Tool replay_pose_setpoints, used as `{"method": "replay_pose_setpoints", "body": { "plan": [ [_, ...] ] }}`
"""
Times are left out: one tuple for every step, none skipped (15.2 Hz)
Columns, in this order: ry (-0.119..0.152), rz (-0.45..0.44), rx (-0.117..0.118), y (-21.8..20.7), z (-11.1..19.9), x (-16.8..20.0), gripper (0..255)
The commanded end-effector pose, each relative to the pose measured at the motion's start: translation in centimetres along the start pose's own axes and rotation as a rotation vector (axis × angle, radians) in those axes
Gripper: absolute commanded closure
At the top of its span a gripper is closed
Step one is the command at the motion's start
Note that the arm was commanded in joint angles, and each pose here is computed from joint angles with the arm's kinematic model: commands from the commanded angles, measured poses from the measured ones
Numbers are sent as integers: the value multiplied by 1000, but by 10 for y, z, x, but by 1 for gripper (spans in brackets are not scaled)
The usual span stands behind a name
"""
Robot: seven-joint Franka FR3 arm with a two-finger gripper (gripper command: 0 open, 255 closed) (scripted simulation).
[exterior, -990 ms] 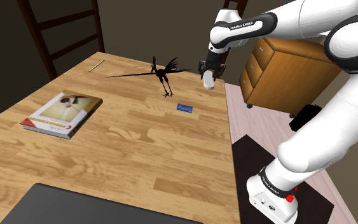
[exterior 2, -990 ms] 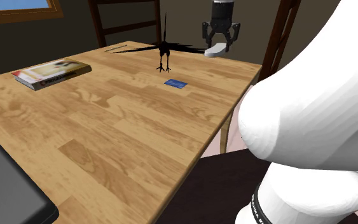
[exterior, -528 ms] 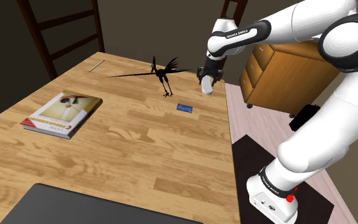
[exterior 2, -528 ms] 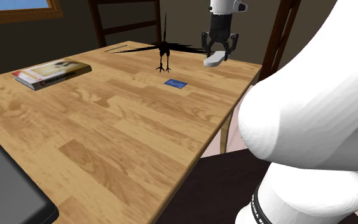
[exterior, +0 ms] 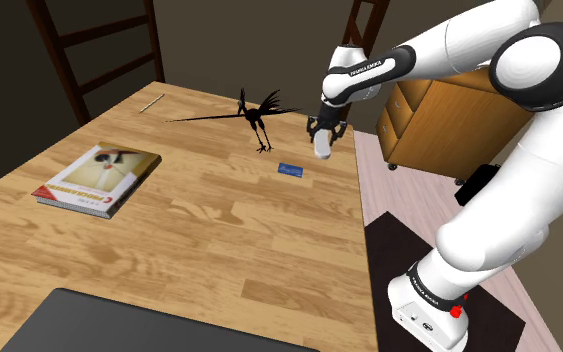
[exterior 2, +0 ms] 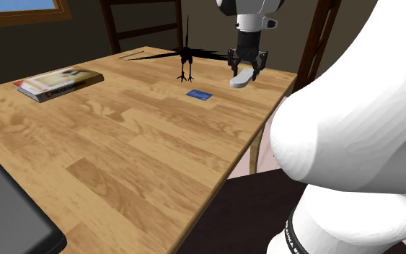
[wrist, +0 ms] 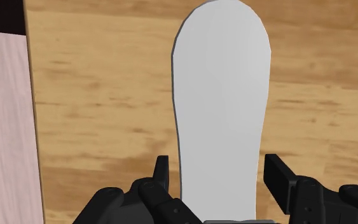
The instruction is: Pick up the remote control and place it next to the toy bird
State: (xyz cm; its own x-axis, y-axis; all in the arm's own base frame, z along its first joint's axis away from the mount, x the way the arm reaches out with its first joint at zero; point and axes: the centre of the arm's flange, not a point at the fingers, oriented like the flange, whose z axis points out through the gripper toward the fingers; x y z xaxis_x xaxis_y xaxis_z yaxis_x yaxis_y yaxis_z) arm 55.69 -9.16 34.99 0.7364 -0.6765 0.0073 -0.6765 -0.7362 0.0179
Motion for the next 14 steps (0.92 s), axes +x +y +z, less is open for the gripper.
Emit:
{"method": "replay_pose_setpoints", "body": {
  "plan": [
    [1,0,1,0,3,0,255],
    [1,0,1,0,3,0,255],
    [1,0,1,0,3,0,255],
    [1,0,1,0,3,0,255],
    [1,0,1,0,3,0,255],
    [1,0,1,0,3,0,255],
    [1,0,1,0,3,0,255],
    [1,0,1,0,3,0,0],
    [1,0,1,0,3,0,0],
    [1,0,1,0,3,0,0],
    [1,0,1,0,3,0,0],
    [1,0,1,0,3,0,0],
    [1,0,1,0,3,0,0],
    [1,0,1,0,-10,0,0]
  ]
}}
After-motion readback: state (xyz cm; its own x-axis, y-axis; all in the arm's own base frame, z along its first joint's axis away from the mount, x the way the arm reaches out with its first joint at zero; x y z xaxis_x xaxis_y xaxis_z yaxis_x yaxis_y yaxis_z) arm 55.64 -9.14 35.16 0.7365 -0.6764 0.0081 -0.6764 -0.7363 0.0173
